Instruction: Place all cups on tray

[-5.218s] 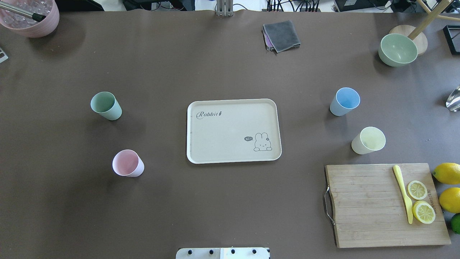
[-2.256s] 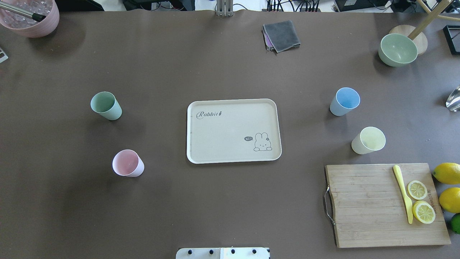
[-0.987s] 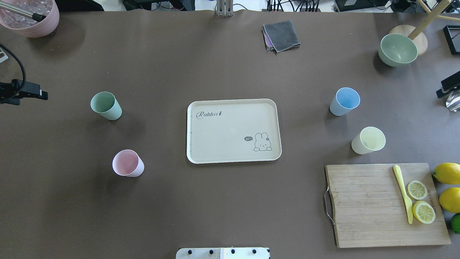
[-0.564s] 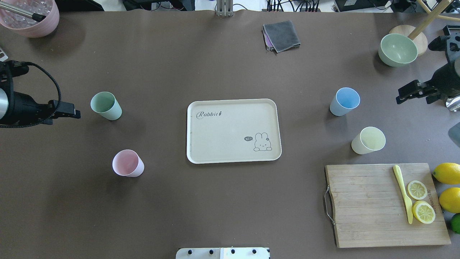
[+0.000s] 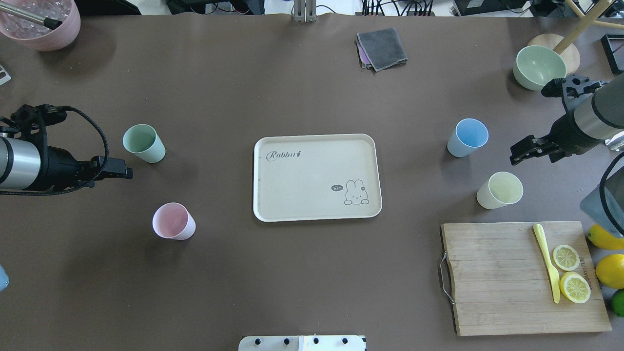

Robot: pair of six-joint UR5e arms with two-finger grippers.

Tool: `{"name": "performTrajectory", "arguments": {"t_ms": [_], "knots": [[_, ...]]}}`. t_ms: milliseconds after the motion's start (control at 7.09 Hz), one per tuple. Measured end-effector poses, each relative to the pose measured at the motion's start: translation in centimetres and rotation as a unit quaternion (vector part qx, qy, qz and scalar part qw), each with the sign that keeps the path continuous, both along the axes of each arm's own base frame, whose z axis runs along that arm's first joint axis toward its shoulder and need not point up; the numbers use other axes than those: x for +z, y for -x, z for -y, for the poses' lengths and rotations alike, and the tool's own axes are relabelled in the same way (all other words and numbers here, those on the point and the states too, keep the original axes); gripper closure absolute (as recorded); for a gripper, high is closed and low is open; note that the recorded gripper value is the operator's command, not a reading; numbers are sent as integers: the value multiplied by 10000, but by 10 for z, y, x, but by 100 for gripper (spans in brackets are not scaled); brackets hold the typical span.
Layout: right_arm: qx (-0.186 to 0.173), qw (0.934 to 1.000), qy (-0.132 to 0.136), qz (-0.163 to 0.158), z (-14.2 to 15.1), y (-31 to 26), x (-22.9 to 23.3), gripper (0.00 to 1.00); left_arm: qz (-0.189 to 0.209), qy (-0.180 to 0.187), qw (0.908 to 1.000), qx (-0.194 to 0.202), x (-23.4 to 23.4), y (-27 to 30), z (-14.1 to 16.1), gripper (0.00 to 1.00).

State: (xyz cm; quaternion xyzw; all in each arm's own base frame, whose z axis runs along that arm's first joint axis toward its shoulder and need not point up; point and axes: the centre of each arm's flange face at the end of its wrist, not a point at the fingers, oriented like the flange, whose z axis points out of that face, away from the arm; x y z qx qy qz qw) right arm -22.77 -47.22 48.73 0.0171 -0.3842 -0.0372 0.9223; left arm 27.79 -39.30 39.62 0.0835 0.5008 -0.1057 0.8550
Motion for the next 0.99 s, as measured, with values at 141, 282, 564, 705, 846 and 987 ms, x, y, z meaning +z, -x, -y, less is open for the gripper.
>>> {"name": "performTrajectory", "arguments": {"t_ms": [141, 282, 564, 705, 846, 987], "knots": [[-116, 9999, 22, -47, -8, 11, 5, 0, -10, -9, 10000, 11, -1, -1, -1, 2], [-208, 9997, 42, -90, -15, 19, 9, 0, -22, -20, 10000, 49, -3, -4, -4, 2], [-377, 9992, 64, -123, -26, 33, 13, 75, -42, 2, 9998, 177, -5, -10, -17, 3], [-433, 9989, 80, -137, -30, 37, 15, 100, -54, 25, 9998, 201, -6, -10, -22, 16], [-466, 9988, 84, -150, -32, 39, 17, 100, -58, 37, 9997, 235, -6, -11, -26, 21], [-481, 9987, 66, -144, -33, 41, 17, 100, -76, 26, 9995, 289, -8, -13, -31, 19]]}}
